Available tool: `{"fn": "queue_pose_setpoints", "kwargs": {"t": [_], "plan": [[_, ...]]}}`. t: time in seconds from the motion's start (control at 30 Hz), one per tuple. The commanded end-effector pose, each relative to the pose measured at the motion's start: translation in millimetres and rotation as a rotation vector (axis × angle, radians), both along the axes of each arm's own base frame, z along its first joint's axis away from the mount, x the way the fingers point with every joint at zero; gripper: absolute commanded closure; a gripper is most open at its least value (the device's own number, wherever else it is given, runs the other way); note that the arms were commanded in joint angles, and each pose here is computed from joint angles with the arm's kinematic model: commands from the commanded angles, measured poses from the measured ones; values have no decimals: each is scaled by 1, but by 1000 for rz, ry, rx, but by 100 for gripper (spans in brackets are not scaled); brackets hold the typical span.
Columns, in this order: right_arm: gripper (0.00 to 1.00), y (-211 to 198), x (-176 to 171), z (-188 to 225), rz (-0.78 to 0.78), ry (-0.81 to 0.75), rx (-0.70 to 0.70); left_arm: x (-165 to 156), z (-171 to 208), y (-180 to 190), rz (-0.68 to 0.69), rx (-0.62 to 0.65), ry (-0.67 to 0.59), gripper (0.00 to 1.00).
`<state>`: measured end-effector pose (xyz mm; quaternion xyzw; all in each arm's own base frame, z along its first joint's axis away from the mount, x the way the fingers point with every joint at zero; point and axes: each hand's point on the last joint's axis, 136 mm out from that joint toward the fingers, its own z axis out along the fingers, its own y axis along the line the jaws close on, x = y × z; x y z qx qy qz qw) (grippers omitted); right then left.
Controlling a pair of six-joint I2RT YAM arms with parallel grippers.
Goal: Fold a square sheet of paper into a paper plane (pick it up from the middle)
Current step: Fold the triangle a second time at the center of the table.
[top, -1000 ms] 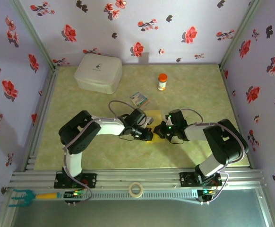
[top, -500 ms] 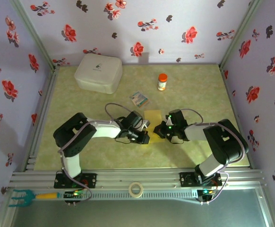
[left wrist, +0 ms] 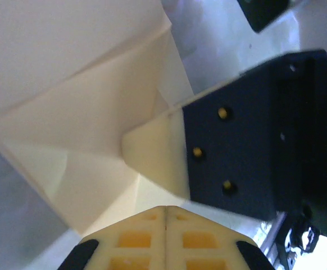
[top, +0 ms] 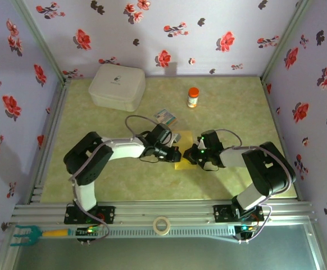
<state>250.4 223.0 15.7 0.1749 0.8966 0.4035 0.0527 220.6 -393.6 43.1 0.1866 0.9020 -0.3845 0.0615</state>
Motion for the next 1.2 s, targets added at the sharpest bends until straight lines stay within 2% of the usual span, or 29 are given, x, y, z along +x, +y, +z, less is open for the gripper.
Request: {"fn": "queue_pose_setpoints", "kwargs": {"t": [0.0,0.23,0.43,0.57,0.73,0.9,1.17], "plan": [[100,-16,-12,-20,-36,75,-75,-1,-24,5,-6,63,27,100],[100,-9,-2,-4,-29,29,-45,-19,-61,31,12,170,95,100],[100,4,0,18,23,-32,5,-22,-66,38,28,183,95,100],[100,15,-7,10,66,-17,13,-18,-63,35,29,176,81,100],[100,-2,-8,-20,22,47,-63,-18,-62,35,21,183,75,100],[100,-19,13,-12,-52,31,1,-21,-68,40,17,203,83,100],[100,-42,42,-5,-81,12,-57,-23,-72,43,14,215,92,100]]}}
